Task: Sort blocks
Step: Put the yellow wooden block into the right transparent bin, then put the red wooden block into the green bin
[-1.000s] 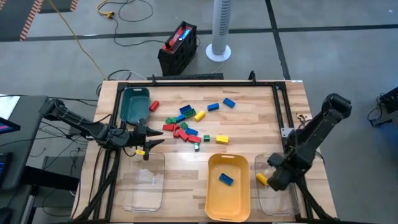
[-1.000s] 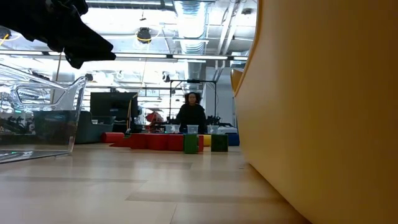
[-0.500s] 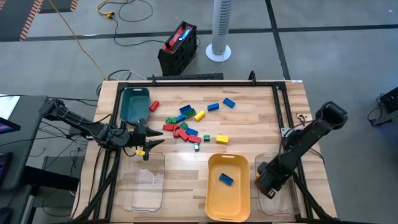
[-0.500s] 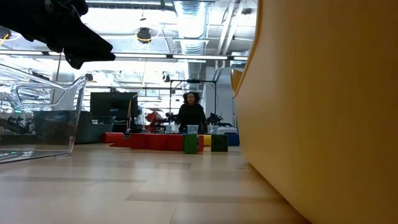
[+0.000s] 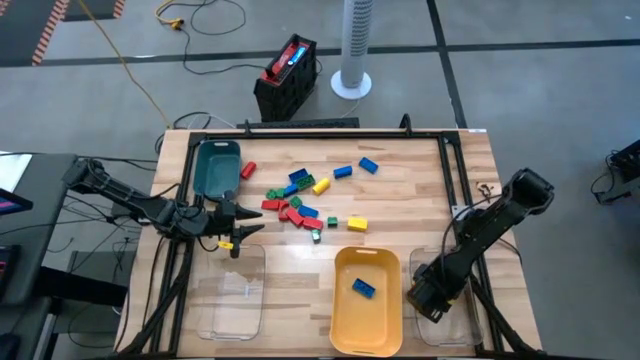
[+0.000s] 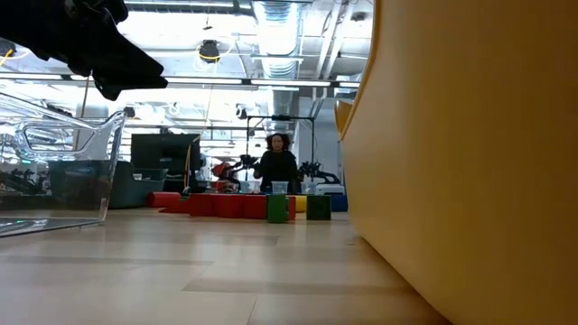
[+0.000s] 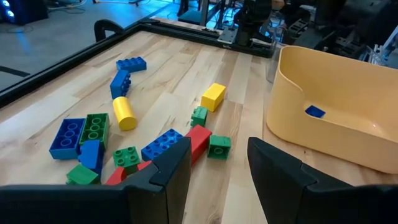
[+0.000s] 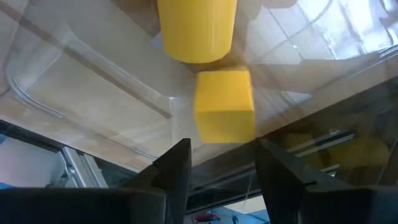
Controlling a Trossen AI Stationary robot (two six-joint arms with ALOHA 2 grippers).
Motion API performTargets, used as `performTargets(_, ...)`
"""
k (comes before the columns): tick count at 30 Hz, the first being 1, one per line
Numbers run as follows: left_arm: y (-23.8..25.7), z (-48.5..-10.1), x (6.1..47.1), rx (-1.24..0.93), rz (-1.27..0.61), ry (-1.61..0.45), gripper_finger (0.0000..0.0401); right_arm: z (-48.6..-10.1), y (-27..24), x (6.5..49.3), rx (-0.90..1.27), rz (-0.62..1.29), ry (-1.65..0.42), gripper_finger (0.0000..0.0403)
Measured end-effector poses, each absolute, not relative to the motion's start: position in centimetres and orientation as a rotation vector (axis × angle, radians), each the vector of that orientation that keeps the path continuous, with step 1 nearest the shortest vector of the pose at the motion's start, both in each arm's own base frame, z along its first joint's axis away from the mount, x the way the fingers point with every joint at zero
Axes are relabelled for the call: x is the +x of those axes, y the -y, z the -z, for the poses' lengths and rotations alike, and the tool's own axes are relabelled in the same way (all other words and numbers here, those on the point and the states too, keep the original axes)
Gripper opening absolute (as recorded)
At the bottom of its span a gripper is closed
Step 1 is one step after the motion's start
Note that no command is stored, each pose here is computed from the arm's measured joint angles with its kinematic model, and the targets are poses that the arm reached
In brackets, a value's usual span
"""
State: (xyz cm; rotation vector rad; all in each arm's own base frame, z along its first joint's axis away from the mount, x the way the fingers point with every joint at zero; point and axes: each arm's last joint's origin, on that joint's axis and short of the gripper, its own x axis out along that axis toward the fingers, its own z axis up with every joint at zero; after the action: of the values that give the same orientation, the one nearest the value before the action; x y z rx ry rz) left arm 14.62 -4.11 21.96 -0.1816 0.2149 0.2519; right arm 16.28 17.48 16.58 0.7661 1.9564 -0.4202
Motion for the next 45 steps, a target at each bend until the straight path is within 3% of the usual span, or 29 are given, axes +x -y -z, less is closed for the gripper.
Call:
performTargets(12,4.3,-22.0,14.6,-0.180,-0.237,-0.216,0.0155,-18.9,-17.1,16.0,0.771,0.374,-1.934,0.0188)
performTargets(21,4.3,-22.0,14.6,-0.180,-0.237,-0.215,0.0155,-24.1,-14.9,15.4,0.711,0.317,-1.581,0.0163)
performTargets(29,4.3,-22.1,14.6,-0.188,-0.235,-0.201,0.0155,-26.2,-10.1,16.7,0.660,0.418,-1.269,0.0152)
performTargets(45,4.3,-22.4,14.7,-0.157,-0.246,-0.172,0.0155,-26.4,-3.9,20.8,0.479,0.409,-1.144,0.0152)
